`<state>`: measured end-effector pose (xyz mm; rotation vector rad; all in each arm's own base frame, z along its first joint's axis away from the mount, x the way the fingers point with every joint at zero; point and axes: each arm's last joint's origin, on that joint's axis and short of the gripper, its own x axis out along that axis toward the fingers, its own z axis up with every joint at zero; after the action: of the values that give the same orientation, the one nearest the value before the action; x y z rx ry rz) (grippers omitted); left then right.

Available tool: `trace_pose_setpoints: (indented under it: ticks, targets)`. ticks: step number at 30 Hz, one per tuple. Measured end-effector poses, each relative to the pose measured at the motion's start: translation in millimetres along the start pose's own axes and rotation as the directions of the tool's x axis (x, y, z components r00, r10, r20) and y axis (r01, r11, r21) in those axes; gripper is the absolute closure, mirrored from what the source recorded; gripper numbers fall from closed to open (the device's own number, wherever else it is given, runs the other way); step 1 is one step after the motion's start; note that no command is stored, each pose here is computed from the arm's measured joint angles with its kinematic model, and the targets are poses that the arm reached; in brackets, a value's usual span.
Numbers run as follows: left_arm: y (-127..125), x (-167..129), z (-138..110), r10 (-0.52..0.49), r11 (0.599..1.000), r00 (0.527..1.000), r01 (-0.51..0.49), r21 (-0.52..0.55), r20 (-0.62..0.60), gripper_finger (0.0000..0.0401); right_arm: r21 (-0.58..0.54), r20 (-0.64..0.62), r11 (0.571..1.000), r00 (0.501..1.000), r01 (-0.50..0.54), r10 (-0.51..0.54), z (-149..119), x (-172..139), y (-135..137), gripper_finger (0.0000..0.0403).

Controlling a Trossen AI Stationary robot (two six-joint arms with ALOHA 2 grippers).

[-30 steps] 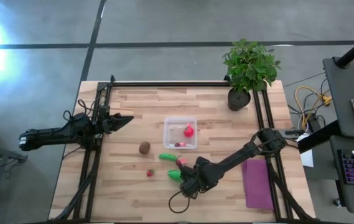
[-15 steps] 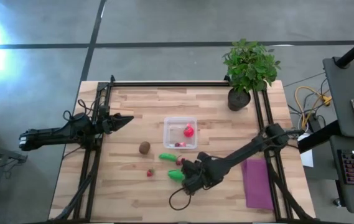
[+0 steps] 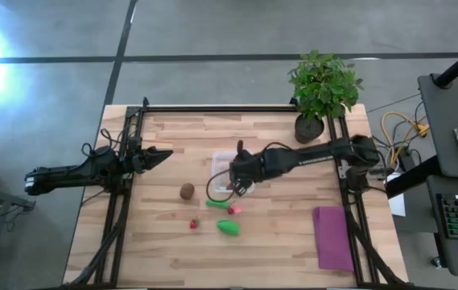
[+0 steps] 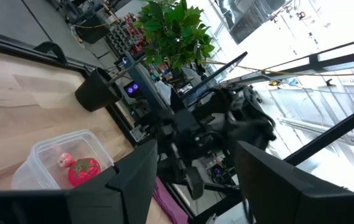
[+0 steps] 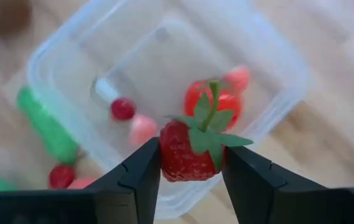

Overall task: Pick and placing Produce into tupperware
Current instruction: Put the right red strawberry into the transparent bin, then put the pink peach into the transparent bin

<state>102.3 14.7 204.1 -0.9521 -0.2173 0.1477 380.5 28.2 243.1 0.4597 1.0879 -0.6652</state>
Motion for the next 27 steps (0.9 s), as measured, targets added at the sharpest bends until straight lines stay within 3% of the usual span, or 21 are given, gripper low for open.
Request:
trace_pose_setpoints:
  ticks: [3, 10, 21, 24, 27]
  targets:
    - [0.0, 0.0, 0.0, 0.0, 1.0, 1.0, 0.0, 0.0, 0.0, 0.02, 0.005, -0.091, 0.999, 0.995, -0.041, 0.041, 3.7, 14.0, -4.1, 0.0249]
    - [-0.1, -0.1, 0.1, -0.001, 1.0, 1.0, 0.001, 0.0, 0.0, 0.02, -0.015, -0.136, 1.0, 0.991, -0.021, 0.019, -6.4, 37.6, 8.3, 0.0248]
    - [-0.1, 0.0, 0.0, 0.0, 1.0, 1.0, 0.0, 0.0, 0.0, 0.02, 0.026, -0.073, 1.0, 0.997, 0.016, -0.014, -4.4, 30.6, 7.4, 0.0164]
    - [-0.1, 0.0, 0.1, 0.0, 1.0, 1.0, 0.0, 0.0, 0.0, 0.02, -0.12, -0.045, 0.992, 0.999, -0.024, 0.019, -9.8, 18.1, 17.5, 0.0151]
    - [-0.2, -0.1, 0.1, -0.001, 1.0, 1.0, 0.001, 0.0, 0.0, 0.02, -0.32, -0.017, 0.944, 0.997, -0.079, 0.078, -26.6, 4.3, 37.1, 0.0148]
